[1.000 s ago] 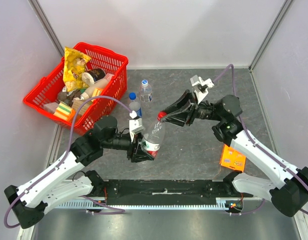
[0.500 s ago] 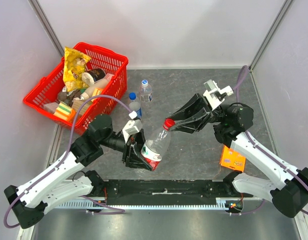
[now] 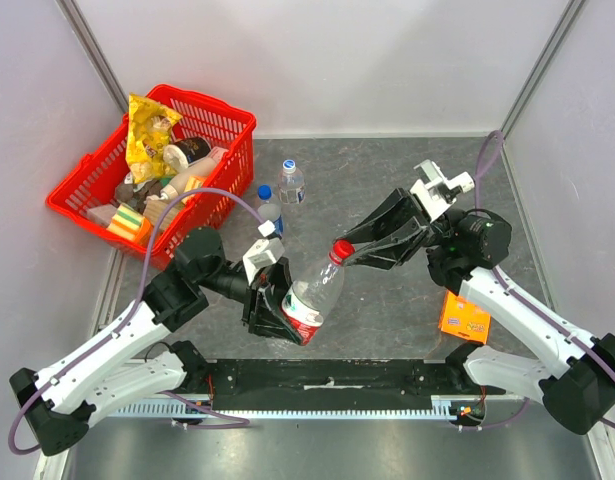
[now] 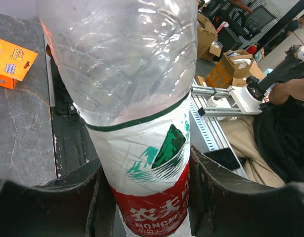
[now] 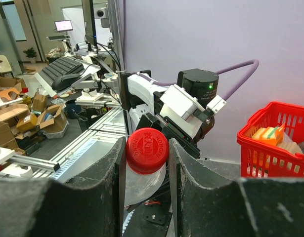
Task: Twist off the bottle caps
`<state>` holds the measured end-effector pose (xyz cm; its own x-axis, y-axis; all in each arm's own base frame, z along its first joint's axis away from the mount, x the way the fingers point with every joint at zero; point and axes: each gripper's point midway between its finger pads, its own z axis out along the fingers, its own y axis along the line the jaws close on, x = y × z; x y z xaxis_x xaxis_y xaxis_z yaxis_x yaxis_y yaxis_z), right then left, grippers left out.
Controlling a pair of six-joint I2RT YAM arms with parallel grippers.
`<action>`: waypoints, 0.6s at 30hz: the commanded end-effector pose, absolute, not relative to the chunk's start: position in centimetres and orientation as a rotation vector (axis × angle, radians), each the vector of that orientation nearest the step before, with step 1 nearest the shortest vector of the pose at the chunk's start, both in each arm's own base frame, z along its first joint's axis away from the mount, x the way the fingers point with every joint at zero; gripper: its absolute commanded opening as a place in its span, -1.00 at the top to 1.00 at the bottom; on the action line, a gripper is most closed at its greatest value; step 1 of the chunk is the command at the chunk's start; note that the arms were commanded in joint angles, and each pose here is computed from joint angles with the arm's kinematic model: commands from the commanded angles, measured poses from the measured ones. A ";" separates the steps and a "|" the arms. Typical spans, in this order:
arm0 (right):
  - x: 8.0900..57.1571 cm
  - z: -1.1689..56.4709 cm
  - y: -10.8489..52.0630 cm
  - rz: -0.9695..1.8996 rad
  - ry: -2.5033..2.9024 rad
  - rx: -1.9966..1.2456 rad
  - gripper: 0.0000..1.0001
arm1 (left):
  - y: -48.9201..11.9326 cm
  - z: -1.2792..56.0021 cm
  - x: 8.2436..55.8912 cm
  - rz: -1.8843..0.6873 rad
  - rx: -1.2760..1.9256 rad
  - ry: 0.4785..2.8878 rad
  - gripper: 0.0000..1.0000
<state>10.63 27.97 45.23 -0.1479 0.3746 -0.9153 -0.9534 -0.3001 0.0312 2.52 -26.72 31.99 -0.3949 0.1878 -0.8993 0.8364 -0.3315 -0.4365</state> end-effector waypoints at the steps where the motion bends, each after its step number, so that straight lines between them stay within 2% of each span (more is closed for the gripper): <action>1: 10.2 45.0 27.9 1.674 0.820 -1.089 0.50 | -26.9 34.7 2.6 -1.726 1.370 1.251 0.31; 4: 10.3 45.0 28.0 1.675 0.829 -1.081 0.28 | -27.1 33.8 2.9 -1.722 1.360 1.309 0.31; 8: 10.5 44.8 28.1 1.678 0.843 -1.082 0.21 | -27.3 33.0 3.4 -1.702 1.348 1.341 0.31; 14: 10.9 44.5 28.3 1.673 0.858 -1.074 0.39 | -27.5 32.0 4.1 -1.655 1.335 1.387 0.31; 18: 11.4 44.6 28.5 1.655 0.871 -1.057 0.43 | -27.5 30.6 4.6 -1.603 1.328 1.443 0.32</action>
